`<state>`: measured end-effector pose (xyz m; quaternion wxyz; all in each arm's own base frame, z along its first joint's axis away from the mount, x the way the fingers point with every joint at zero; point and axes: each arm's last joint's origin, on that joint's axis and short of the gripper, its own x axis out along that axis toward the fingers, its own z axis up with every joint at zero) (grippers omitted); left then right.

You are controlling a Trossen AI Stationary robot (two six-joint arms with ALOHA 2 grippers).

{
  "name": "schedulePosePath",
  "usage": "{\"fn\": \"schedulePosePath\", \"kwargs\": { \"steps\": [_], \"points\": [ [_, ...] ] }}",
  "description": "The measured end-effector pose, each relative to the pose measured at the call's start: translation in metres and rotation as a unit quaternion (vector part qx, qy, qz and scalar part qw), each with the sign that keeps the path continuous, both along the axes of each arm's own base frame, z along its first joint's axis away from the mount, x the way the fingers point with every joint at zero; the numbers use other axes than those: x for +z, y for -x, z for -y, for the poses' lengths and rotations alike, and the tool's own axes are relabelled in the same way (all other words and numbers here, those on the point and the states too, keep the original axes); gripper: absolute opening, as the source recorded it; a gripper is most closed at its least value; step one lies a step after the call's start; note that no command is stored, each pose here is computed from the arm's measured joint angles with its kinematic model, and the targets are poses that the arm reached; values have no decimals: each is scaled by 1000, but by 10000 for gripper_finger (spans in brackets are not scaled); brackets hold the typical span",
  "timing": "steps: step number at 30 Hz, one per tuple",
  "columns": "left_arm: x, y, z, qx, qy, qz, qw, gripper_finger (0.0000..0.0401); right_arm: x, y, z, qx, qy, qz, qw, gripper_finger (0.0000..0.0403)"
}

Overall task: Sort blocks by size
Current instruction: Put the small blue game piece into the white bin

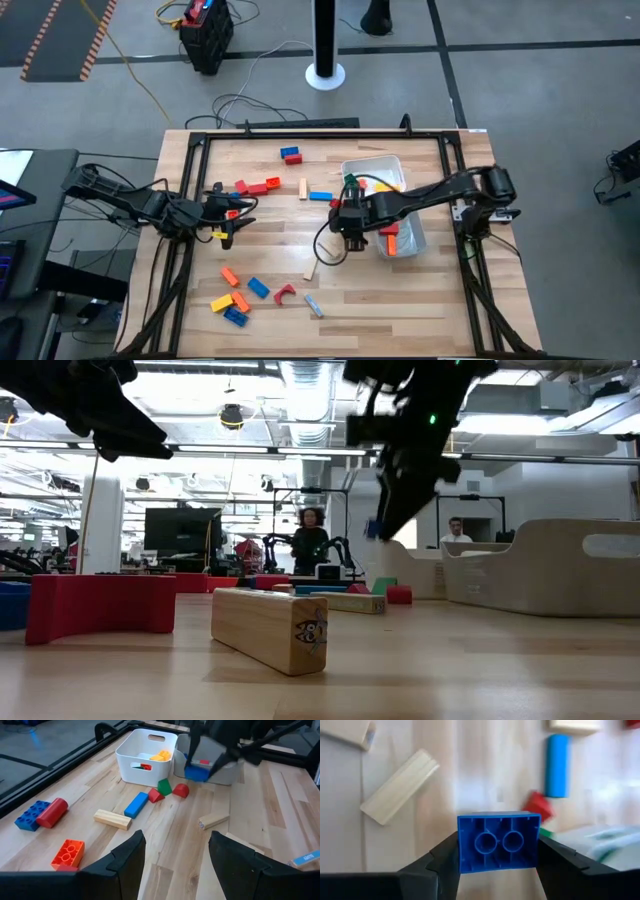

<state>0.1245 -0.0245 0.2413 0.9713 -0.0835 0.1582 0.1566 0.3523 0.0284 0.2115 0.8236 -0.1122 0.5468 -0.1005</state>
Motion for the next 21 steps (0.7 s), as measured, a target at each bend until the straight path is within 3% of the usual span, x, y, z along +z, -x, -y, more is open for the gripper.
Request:
{"fn": "schedulePosePath", "kwargs": {
  "steps": [9,21],
  "points": [
    [0,0,0,2,5,0,1000,208,44,31,33,-106,75,24,991,235],
    [0,0,0,1,4,-1,1000,208,34,33,87,-220,62,11,974,255]
  ]
}}
